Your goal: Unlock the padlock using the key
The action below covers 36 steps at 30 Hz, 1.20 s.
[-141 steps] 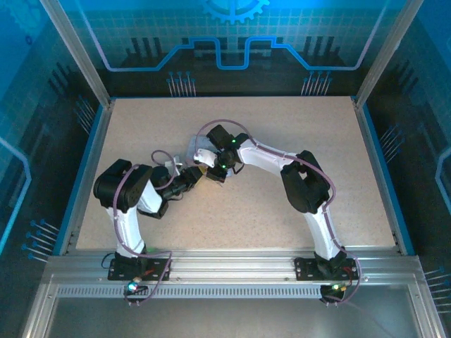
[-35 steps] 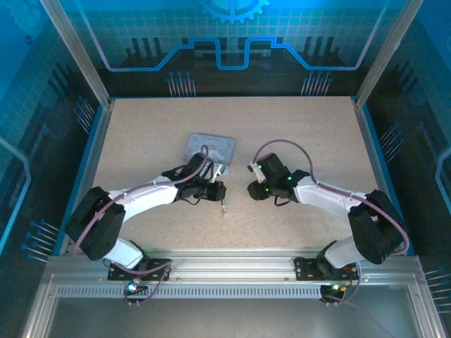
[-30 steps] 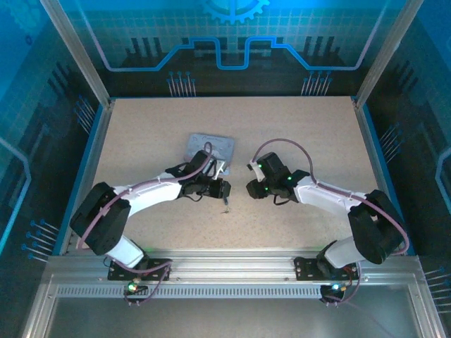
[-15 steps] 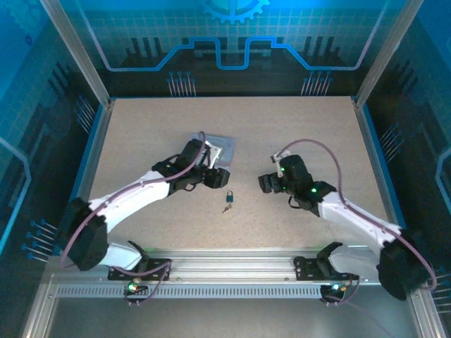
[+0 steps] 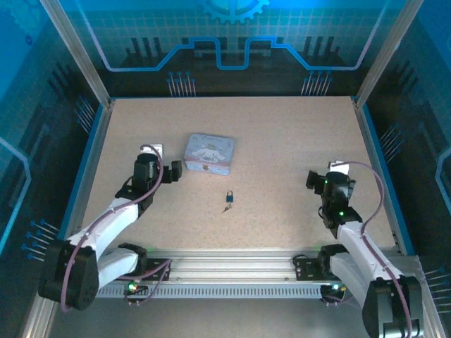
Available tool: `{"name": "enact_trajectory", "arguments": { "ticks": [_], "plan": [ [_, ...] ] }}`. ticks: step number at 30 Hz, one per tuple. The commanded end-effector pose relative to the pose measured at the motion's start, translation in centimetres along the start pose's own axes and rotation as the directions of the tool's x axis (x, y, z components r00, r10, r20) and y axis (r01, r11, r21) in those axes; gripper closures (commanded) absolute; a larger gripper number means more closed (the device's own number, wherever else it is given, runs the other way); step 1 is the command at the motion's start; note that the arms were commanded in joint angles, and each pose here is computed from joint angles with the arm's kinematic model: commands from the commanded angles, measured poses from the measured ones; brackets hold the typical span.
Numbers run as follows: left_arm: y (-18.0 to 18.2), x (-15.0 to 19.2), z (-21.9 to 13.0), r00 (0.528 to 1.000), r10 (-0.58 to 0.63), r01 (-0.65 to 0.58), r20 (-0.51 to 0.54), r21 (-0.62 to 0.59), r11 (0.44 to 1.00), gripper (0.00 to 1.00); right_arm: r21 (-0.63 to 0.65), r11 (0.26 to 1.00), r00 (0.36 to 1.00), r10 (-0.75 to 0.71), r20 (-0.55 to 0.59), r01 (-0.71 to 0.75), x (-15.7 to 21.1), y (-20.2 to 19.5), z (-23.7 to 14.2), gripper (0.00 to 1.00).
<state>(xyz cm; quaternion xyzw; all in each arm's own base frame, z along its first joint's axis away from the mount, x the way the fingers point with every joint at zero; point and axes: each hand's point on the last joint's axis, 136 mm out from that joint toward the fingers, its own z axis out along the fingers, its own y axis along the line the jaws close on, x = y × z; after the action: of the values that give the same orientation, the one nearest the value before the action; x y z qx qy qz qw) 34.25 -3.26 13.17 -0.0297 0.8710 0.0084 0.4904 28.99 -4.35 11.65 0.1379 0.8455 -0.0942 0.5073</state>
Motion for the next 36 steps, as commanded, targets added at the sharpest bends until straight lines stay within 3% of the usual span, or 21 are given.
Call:
{"name": "enact_trajectory", "arguments": {
  "ticks": [1, 4, 6, 10, 16, 22, 36],
  "plan": [
    [1.6, -2.5, 0.9, 0.982, 0.068, -0.053, 0.176, -0.092, 0.994, 0.01, -0.043, 0.999, 0.99, 0.033, 0.137, -0.028, -2.3, 0.5, 0.5, 0.0],
    [1.9, -1.2, 2.1, 0.972, 0.113, -0.092, 0.208, -0.108, 0.99, 0.01, -0.081, 0.997, 0.986, 0.013, 0.166, 0.001, -2.2, 1.5, 1.7, 0.0],
    [2.6, -0.6, 2.8, 0.972, 0.078, -0.055, 0.221, -0.106, 0.993, 0.01, -0.092, 0.995, 0.989, -0.032, 0.145, 0.046, -2.5, 2.2, 2.6, 0.0],
    [3.1, -1.4, 3.3, 0.952, -0.007, 0.026, 0.307, -0.059, 0.998, 0.01, -0.148, 0.985, 0.972, -0.056, 0.229, 0.092, -3.8, 3.9, 3.7, 0.0],
    [2.7, 0.2, 4.7, 0.941, 0.0, 0.008, 0.338, -0.022, 1.0, 0.01, -0.242, 0.964, 0.976, -0.062, 0.208, 0.113, -3.4, 6.4, 5.8, 0.0],
    [3.6, 0.1, 6.7, 0.973, -0.049, 0.056, 0.226, -0.025, 0.998, 0.01, -0.267, 0.95, 0.979, -0.122, 0.161, 0.163, -2.2, 8.0, 7.7, 0.0],
    [3.6, 0.1, 6.7, 0.973, -0.048, 0.054, 0.225, -0.02, 0.998, 0.01, -0.244, 0.95, 0.976, -0.163, 0.144, 0.194, -2.2, 8.6, 8.1, 0.0]
  ]
}}
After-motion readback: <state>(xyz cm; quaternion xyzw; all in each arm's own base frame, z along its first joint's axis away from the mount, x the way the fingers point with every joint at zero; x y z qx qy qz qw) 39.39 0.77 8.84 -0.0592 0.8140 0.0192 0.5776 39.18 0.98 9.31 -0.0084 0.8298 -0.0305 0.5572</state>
